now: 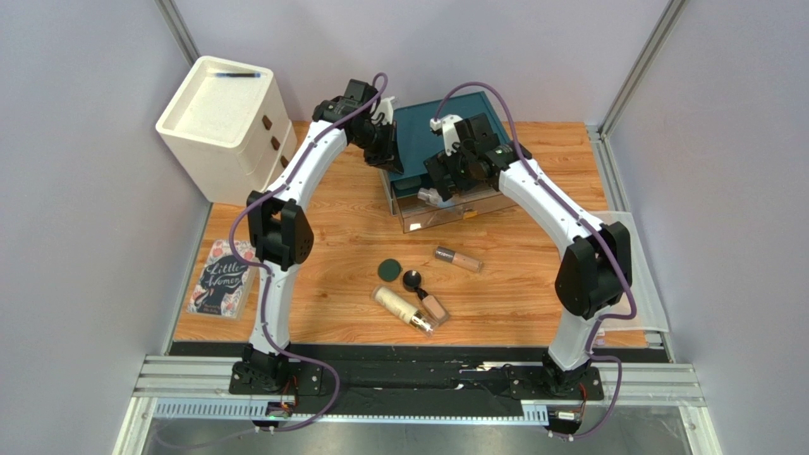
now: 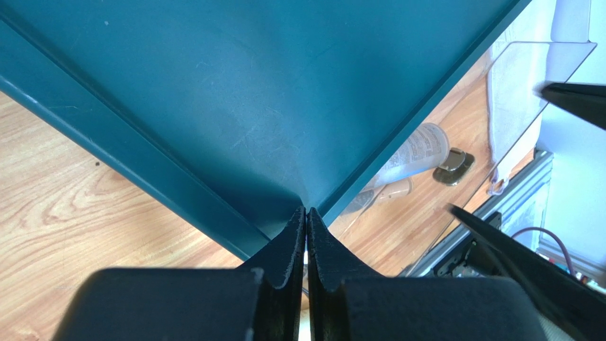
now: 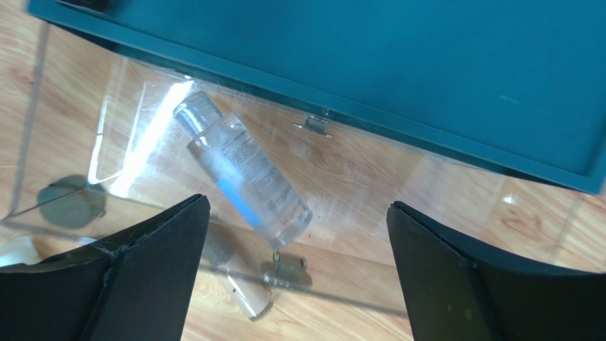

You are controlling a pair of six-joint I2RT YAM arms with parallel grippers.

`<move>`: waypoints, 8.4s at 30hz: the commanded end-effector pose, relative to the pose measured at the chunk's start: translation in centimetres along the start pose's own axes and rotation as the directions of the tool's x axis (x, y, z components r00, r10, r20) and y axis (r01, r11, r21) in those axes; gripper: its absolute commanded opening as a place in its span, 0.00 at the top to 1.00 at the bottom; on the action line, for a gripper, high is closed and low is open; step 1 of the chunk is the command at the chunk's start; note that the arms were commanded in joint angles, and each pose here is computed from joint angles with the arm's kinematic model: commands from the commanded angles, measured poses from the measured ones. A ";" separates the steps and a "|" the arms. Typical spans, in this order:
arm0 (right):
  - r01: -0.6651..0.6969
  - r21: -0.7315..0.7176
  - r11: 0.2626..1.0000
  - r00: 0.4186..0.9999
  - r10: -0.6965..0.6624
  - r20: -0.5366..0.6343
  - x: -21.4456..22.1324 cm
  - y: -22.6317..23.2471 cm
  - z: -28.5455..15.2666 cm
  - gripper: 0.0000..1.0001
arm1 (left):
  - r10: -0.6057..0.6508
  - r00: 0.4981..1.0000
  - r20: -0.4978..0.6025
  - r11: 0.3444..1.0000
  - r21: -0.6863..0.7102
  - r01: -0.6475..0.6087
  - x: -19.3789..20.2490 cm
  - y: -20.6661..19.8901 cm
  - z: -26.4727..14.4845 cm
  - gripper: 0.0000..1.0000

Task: Organize the makeup

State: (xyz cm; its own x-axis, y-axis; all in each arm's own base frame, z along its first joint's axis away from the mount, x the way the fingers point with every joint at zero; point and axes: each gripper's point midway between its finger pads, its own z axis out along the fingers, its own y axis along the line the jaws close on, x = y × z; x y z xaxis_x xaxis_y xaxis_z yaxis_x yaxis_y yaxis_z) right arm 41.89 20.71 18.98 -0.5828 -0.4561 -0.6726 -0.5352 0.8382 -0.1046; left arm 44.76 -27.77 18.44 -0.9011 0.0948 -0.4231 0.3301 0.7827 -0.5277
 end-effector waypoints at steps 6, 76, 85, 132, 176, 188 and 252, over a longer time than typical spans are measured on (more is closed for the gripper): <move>0.021 -0.188 0.982 0.996 -0.004 0.088 0.2 5.7 -8.0 0.13 | -0.012 0.999 -0.029 1.000 -0.013 0.012 0.6 -0.1 -0.6 0.94; 0.142 -0.167 0.976 0.931 -0.189 -0.312 19.2 16.0 -4.2 0.20 | -0.009 0.995 -0.096 0.998 -0.062 0.003 3.2 1.5 -0.4 0.94; 0.175 -0.176 0.969 0.923 -0.223 -0.315 21.4 15.6 -3.6 0.21 | -0.008 0.994 -0.106 0.998 -0.058 0.001 3.5 1.7 -0.2 0.94; -0.026 0.010 1.000 0.999 0.025 0.048 3.5 5.8 -9.1 1.00 | 0.004 0.990 -0.143 0.999 -0.036 -0.009 4.4 2.0 0.5 0.94; 0.075 -0.286 0.955 0.992 -0.100 -0.073 8.3 12.3 -9.3 0.09 | -0.016 0.991 -0.135 1.000 -0.015 0.014 3.6 2.1 0.8 0.94; 0.347 -0.522 0.779 0.838 -0.507 -0.199 15.4 24.4 -5.0 0.06 | -0.058 0.987 -0.149 0.998 0.024 0.062 3.9 1.3 0.8 0.94; 0.527 0.195 0.827 0.827 -0.552 0.107 -6.1 1.5 -2.1 1.00 | -0.075 0.980 -0.185 0.997 0.003 0.077 5.5 2.6 1.6 0.92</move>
State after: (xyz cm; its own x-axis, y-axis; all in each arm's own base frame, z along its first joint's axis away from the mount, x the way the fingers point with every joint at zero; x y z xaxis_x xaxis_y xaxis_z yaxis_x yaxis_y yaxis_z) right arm 41.19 22.49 22.32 -0.2062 -0.8357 -0.5090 -0.6535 0.5048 -0.5641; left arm 44.19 -27.50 17.91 -0.9090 0.0984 -0.4050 0.3469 0.7173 -0.6043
